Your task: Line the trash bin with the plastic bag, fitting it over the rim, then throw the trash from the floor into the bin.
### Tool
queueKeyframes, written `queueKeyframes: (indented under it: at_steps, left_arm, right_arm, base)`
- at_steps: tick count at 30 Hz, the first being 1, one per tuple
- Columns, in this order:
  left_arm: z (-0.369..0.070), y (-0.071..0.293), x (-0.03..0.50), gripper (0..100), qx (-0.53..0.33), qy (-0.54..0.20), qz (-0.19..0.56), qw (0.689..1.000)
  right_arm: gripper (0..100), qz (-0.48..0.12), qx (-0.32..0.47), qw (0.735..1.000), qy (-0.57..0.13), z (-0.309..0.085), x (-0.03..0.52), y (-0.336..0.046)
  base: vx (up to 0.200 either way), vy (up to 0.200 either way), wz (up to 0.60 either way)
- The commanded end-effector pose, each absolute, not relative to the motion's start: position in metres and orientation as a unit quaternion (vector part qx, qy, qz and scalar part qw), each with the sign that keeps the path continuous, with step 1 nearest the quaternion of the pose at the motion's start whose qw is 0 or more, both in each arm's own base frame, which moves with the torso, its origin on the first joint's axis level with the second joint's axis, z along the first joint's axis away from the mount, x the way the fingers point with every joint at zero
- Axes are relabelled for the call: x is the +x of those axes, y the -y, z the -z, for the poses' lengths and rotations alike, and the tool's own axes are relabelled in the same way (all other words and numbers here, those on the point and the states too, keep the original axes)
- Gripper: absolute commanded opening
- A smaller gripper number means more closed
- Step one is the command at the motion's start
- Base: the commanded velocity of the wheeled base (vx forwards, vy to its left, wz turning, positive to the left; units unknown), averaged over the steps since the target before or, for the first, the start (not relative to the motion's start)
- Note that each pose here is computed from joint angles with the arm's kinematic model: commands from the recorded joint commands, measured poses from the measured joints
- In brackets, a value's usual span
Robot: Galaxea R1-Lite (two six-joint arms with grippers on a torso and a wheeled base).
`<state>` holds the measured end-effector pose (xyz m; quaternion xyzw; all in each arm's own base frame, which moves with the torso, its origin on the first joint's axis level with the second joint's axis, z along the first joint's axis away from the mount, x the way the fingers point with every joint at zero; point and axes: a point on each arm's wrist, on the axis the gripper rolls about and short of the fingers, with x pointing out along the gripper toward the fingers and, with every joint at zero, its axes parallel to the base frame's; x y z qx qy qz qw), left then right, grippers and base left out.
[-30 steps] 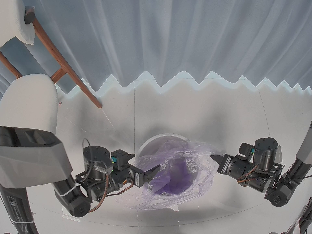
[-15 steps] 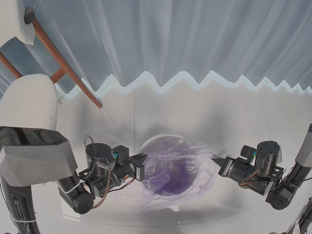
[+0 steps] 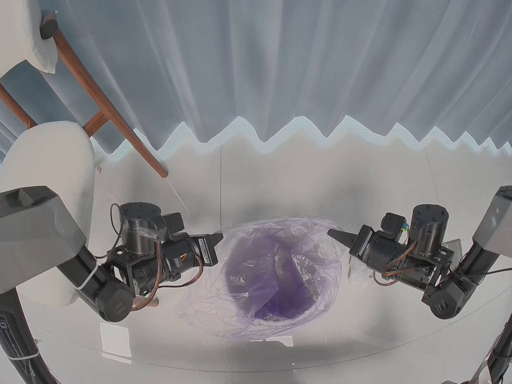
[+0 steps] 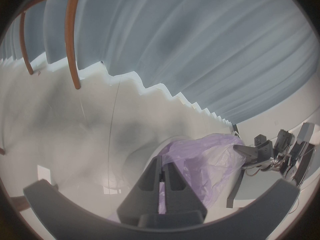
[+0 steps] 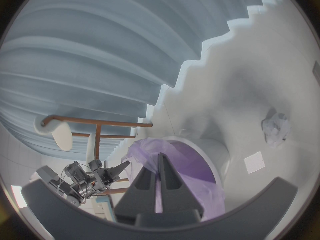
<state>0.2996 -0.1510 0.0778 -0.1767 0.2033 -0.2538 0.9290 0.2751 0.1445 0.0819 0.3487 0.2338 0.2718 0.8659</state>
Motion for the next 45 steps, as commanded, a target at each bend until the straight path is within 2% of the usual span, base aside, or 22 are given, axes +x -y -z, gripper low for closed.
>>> queueKeyframes:
  at_steps: [1, 7, 10, 13, 18, 24, 34, 41, 42, 44, 45]
  left_arm:
    - [-0.08, 0.15, 0.335, 0, -0.213, -0.215, 0.243, 0.921]
    - [-0.081, 0.155, 0.371, 0, -0.266, -0.236, 0.24, 0.903]
    - [-0.085, 0.159, 0.381, 0, -0.279, -0.248, 0.241, 0.896]
    - [-0.086, 0.168, 0.4, 0, -0.303, -0.282, 0.227, 0.882]
    - [-0.068, 0.166, 0.409, 0, -0.317, -0.32, 0.225, 0.864]
    - [-0.044, 0.169, 0.418, 0, -0.334, -0.361, 0.185, 0.851]
    - [-0.022, 0.167, 0.424, 0, -0.345, -0.374, 0.148, 0.848]
    - [-0.026, 0.166, 0.424, 0, -0.359, -0.365, 0.136, 0.849]
    - [-0.028, 0.166, 0.424, 0, -0.357, -0.362, 0.135, 0.85]
    - [-0.03, 0.166, 0.424, 0, -0.354, -0.357, 0.133, 0.854]
    - [-0.032, 0.166, 0.424, 100, -0.351, -0.347, 0.119, 0.862]
  right_arm:
    - [0, -0.26, 0.385, 0.849, -0.251, -0.08, 0.318, -0.131]
    - [0, -0.264, 0.416, 0.825, -0.275, -0.093, 0.358, -0.118]
    - [0, -0.263, 0.419, 0.822, -0.283, -0.096, 0.37, -0.114]
    - [0, -0.257, 0.426, 0.812, -0.304, -0.098, 0.394, -0.105]
    - [0, -0.24, 0.432, 0.803, -0.333, -0.092, 0.413, -0.101]
    - [0, -0.211, 0.432, 0.79, -0.381, -0.077, 0.435, -0.107]
    - [0, -0.177, 0.42, 0.791, -0.409, -0.05, 0.447, -0.108]
    - [0, -0.166, 0.421, 0.793, -0.408, -0.046, 0.448, -0.108]
    - [100, -0.167, 0.421, 0.793, -0.407, -0.047, 0.448, -0.109]
    - [100, -0.169, 0.421, 0.793, -0.407, -0.048, 0.448, -0.111]
    - [100, -0.168, 0.424, 0.792, -0.405, -0.051, 0.447, -0.111]
  base:
    - [0.0, 0.0, 0.0]
    - [0.0, 0.0, 0.0]
    - [0.0, 0.0, 0.0]
    - [0.0, 0.0, 0.0]
    - [0.0, 0.0, 0.0]
    - [0.0, 0.0, 0.0]
    - [0.0, 0.0, 0.0]
    - [0.0, 0.0, 0.0]
    - [0.0, 0.0, 0.0]
    - [0.0, 0.0, 0.0]
    - [0.0, 0.0, 0.0]
